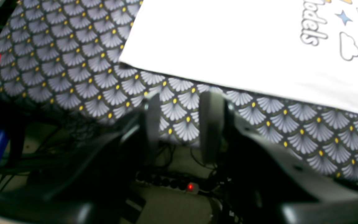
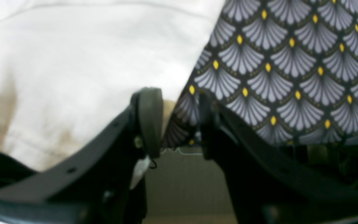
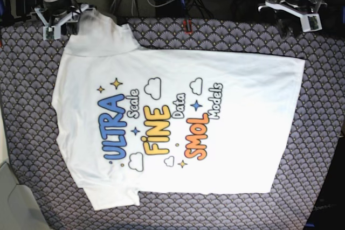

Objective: Fold the T-shirt properly
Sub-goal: 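Move both grippers down toward the shirt's shoulder corners, then grasp the shirt's shoulder edges with the left and right grippers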

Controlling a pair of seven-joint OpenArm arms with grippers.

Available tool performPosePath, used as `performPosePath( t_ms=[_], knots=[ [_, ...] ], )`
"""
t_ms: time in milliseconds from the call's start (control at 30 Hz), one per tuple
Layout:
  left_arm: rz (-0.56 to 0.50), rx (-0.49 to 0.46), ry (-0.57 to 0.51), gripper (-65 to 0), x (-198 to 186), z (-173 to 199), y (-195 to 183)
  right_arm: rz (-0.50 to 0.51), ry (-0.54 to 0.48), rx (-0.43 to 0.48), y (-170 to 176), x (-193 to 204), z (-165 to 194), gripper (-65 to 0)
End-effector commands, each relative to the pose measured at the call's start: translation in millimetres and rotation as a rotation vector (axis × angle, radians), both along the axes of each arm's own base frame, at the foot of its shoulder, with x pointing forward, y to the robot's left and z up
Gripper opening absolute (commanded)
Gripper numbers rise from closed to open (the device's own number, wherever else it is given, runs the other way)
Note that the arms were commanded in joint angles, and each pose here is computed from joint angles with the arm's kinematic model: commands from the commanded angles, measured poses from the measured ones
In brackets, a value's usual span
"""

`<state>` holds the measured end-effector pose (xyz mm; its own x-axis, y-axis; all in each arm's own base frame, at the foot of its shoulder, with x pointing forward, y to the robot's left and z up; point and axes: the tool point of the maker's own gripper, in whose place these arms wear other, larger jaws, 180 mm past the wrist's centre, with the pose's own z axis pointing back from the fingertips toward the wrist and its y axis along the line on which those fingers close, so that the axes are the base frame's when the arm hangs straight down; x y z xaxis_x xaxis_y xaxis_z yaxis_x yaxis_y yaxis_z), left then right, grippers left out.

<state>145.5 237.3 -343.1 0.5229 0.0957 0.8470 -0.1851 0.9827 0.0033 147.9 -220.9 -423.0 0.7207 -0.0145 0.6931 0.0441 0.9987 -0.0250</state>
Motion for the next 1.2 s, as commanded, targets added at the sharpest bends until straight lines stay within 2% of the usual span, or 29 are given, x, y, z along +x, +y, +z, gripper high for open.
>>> performPosePath(
  t_ms=[0, 333, 567, 733, 833, 967, 1100, 1167],
  knots=[
    [-0.01, 0.016, -0.024, -43.8, 1, 8, 1, 0.009, -0.03, 0.002, 2, 4, 7, -43.8],
    [-0.013, 0.018, -0.025, -43.8, 1, 8, 1, 0.026, -0.018, 0.02, 12, 3, 2, -43.8],
    [-0.013, 0.018, -0.025, -43.8, 1, 8, 1, -0.002, 0.048, 0.027, 5, -8, -24, -43.8],
    [-0.012, 0.019, -0.025, -43.8, 1, 8, 2, -0.004, 0.052, 0.028, 5, -9, -25, -44.2],
    [-0.013, 0.02, -0.027, -43.8, 2, 9, 2, -0.002, 0.051, 0.029, 5, -9, -25, -49.8],
    [-0.01, 0.022, -0.028, -43.8, 3, 9, 3, -0.002, 0.049, 0.029, 5, -8, -25, -65.0],
    [-0.01, 0.024, -0.053, -43.8, 12, 12, 3, -0.003, 0.046, 0.03, 5, -8, -25, -65.0],
    [-0.009, 0.019, -0.032, -43.7, 13, 7, 4, -0.003, 0.046, 0.03, 5, -8, -25, -65.0]
  ],
)
